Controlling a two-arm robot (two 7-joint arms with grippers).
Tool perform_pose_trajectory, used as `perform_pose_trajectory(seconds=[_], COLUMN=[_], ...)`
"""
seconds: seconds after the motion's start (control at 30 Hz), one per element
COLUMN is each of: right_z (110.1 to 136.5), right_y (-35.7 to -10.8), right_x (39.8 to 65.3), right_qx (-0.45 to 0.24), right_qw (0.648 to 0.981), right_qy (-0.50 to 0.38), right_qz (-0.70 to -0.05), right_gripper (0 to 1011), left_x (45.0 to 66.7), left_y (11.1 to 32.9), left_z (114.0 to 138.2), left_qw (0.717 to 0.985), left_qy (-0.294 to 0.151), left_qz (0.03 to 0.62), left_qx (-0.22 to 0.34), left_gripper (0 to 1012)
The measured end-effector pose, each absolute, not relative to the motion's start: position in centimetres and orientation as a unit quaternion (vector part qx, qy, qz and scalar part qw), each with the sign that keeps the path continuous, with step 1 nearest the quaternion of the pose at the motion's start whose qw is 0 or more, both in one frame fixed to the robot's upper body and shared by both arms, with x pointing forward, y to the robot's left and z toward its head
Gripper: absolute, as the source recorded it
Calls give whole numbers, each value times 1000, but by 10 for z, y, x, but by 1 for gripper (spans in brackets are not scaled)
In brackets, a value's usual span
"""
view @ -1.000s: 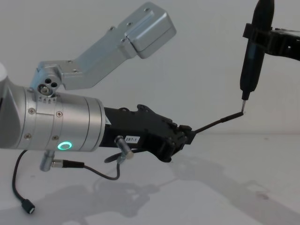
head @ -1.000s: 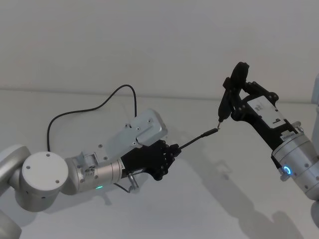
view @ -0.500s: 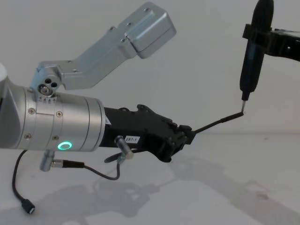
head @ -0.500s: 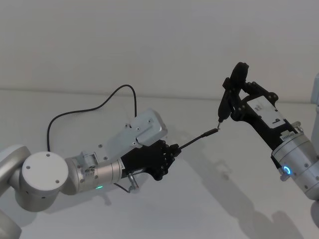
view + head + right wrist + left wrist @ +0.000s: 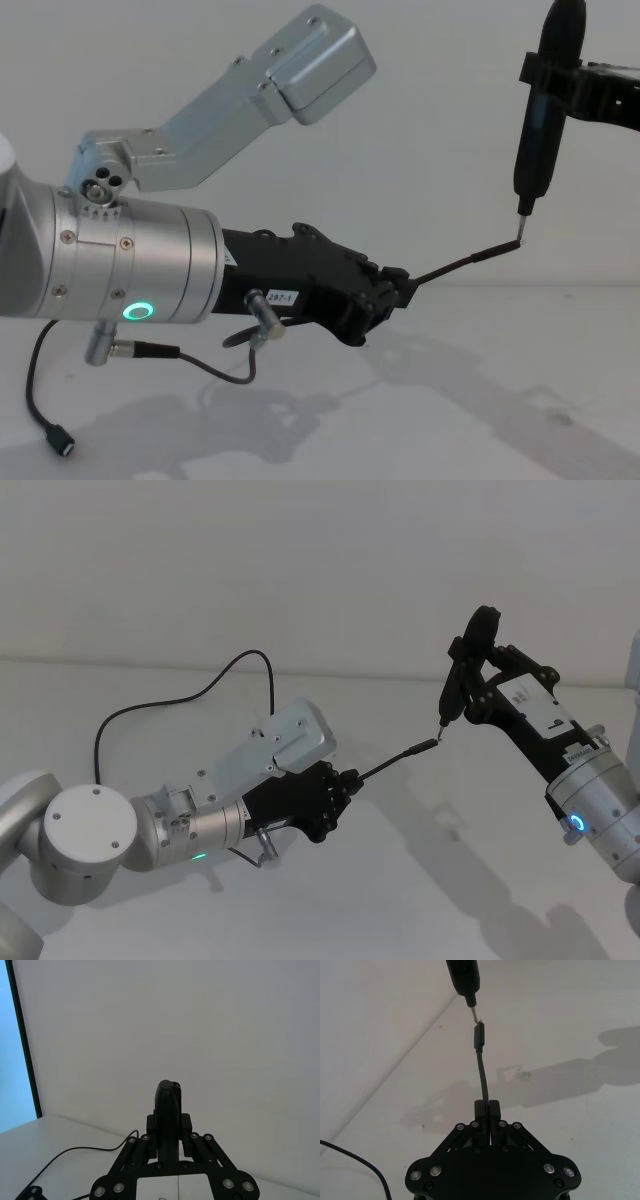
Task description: Pick up the data cable with the one hand.
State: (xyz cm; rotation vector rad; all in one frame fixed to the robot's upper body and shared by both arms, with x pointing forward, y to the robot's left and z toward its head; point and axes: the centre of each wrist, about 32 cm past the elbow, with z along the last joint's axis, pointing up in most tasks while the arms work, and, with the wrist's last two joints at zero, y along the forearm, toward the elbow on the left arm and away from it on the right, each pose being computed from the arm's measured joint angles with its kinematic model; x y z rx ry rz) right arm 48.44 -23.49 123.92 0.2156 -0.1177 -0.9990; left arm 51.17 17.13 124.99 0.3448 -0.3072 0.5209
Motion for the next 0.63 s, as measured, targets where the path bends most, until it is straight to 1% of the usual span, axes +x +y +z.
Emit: perform_pose_trajectory(seconds=[0.63], right_z=[1239], right_y=[-235], right_x=[484], right_qx=[103], right_qw=[870], right_qy=[-56], right_qz=[-478], right_gripper=[268], left_x=[512], left_y=[171], left_z=[1250], left_qw=[940], left_qy=[-151], left_qz=[255], left_qx=[169], left_gripper=[47])
